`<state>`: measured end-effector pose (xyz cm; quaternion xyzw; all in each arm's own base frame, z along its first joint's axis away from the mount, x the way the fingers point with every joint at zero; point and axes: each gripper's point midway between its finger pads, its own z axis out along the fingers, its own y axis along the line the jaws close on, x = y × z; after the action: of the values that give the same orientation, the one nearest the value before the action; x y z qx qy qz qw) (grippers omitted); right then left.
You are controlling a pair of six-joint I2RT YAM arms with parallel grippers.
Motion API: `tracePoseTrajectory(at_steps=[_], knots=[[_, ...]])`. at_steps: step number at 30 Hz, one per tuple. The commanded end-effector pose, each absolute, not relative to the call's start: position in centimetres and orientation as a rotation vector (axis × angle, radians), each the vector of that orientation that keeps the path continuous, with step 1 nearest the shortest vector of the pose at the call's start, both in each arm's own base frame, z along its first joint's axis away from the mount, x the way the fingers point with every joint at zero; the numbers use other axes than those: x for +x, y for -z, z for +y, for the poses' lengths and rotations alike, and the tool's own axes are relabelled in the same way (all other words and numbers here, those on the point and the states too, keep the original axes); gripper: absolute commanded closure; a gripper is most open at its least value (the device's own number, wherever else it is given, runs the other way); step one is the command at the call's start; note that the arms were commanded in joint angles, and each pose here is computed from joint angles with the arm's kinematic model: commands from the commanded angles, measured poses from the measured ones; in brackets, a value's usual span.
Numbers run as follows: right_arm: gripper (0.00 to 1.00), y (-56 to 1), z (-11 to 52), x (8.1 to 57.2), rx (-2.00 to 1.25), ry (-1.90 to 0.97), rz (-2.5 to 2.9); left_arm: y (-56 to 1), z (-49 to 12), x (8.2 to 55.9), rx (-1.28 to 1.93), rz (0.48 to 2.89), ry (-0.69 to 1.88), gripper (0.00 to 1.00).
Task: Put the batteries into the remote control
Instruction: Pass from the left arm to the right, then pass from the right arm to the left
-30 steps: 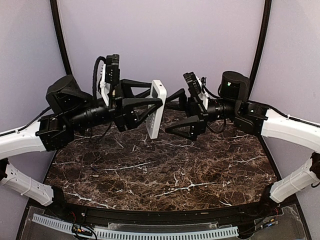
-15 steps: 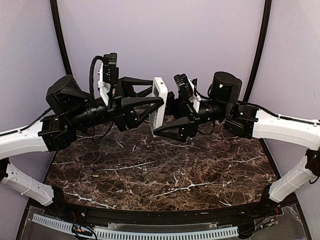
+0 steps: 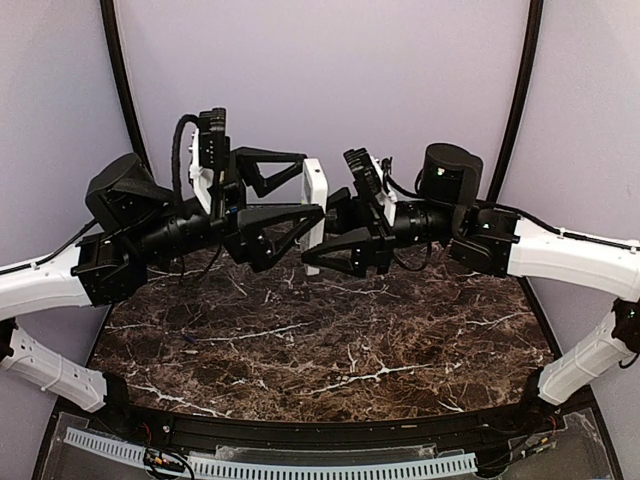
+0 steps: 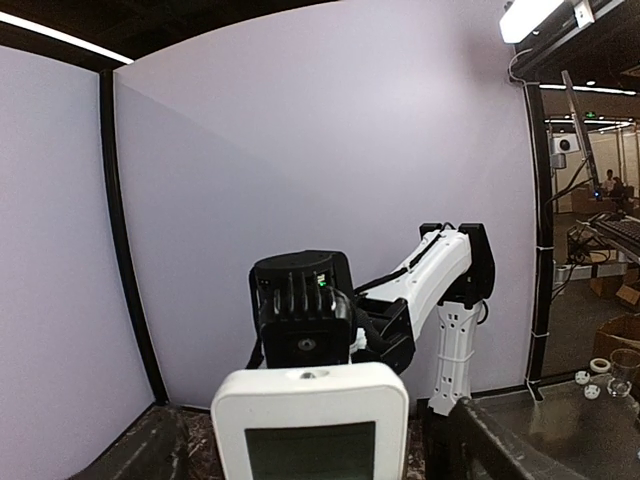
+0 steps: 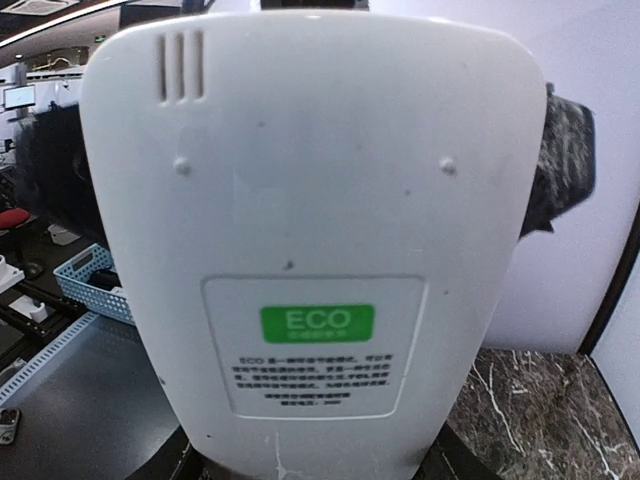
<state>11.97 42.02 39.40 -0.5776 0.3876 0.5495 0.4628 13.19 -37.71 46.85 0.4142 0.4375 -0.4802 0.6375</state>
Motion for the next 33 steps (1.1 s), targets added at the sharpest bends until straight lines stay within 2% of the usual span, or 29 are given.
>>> tracePoseTrajectory(at_steps=[1, 6, 9, 14, 22, 26, 33], knots=[[0.85, -40.0, 41.4, 14.9, -1.312, -1.138, 1.105, -48.1, -35.3, 13.7, 0.871, 1.026, 1.027, 0.02], [0.93, -36.6, 38.7, 23.1, -1.051, -0.673, 1.503, -46.0, -33.8, 16.9, 0.794, 1.253, 0.856, 0.02], [0.95, -36.0, 37.0, 25.8, -0.909, -0.471, 1.604, -44.5, -33.2, 18.7, 0.745, 1.389, 0.778, 0.04], [0.96, -37.1, 37.9, 25.6, -0.818, -0.450, 1.540, -43.9, -33.8, 20.2, 0.680, 1.462, 0.749, 0.09], [0.96, -38.6, 40.6, 23.2, -0.883, -0.523, 1.427, -43.9, -35.0, 22.3, 0.601, 1.511, 0.712, 0.14], [0.97, -38.5, 41.6, 22.2, -0.934, -0.524, 1.398, -43.7, -35.3, 22.7, 0.562, 1.528, 0.742, 0.23], [0.97, -39.2, 42.1, 21.1, -0.962, -0.583, 1.353, -43.7, -36.2, 22.6, 0.542, 1.532, 0.810, 0.52]])
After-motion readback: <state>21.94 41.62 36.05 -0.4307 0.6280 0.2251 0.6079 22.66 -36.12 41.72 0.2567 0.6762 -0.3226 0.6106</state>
